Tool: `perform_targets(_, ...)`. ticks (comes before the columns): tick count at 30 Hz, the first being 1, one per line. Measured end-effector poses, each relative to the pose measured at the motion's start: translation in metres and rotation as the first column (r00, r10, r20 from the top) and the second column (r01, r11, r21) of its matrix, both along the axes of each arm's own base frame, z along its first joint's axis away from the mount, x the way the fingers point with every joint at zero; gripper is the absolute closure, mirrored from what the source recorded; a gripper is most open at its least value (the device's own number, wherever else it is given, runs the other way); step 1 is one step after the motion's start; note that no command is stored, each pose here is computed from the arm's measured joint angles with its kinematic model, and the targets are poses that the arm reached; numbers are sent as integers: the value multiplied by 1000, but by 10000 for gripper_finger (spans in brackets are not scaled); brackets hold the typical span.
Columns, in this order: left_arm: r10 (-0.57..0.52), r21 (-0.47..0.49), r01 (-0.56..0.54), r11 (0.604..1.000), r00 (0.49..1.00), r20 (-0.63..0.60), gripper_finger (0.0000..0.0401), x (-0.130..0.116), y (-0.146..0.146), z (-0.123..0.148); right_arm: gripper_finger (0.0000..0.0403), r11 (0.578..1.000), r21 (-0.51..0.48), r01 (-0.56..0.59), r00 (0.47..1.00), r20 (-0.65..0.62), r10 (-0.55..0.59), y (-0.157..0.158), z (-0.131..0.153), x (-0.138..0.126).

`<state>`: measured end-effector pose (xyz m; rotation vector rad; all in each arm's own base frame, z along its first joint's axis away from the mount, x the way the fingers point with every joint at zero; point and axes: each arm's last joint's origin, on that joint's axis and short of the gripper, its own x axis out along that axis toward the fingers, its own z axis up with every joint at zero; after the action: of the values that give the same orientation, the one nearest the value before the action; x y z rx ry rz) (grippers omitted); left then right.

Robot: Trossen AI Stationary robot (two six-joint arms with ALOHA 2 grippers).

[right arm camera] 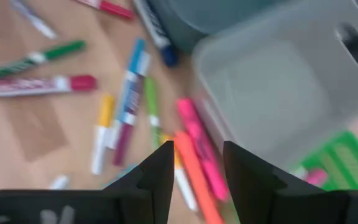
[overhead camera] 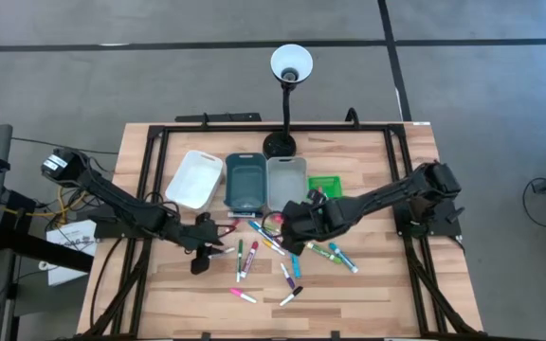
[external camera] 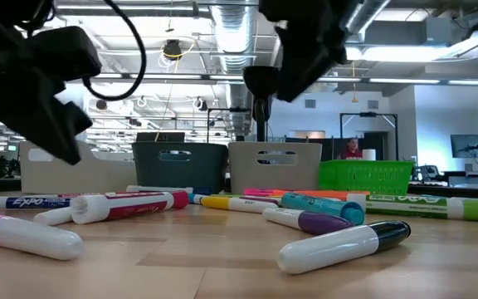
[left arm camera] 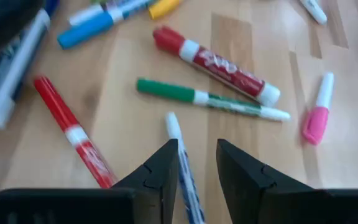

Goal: Pick & Place Markers
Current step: Put the small dark blue marker pen into the gray bin

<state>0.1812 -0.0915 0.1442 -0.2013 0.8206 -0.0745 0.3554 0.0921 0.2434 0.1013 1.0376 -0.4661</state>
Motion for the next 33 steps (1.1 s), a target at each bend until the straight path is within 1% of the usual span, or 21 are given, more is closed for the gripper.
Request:
perform_targets(3, -17, -19, 17, 1000, 1000, -20, 295, -3, -4, -1, 280, 999, -6, -48, 998, 36, 48, 4, 0, 5)
perform_targets(6, -37, -20, 36, 999, 999, -30, 295, -8, -8, -5, 280, 998, -5, -58, 996, 66, 59, 5, 2, 8)
perform_targets(11, 43, 1, -43, 999, 997, -59, 295, -22, -6, -20, 280, 999, -3, -51, 996, 77, 51, 2, 2, 9)
perform_targets(15, 55, -13, -56, 998, 995, -87, 295, -31, -7, -28, 280, 999, -5, -40, 996, 78, 40, -2, 2, 10)
perform_targets(22, 13, -3, -14, 1000, 999, -42, 295, -35, -15, -27, 280, 1000, -1, -15, 995, 95, 15, -10, 3, 14)
perform_targets(27, -25, -4, 25, 1000, 999, -41, 295, -39, -20, -27, 281, 1000, -1, -3, 996, 93, 3, -15, 3, 15)
perform_targets(31, -20, 15, 20, 1000, 999, -34, 295, -42, -22, -29, 280, 1000, -1, -4, 996, 93, 4, -15, 3, 15)
perform_targets(33, -19, 35, 21, 999, 998, -54, 295, -44, -20, -35, 280, 1000, 0, -4, 996, 92, 4, -14, 3, 15)
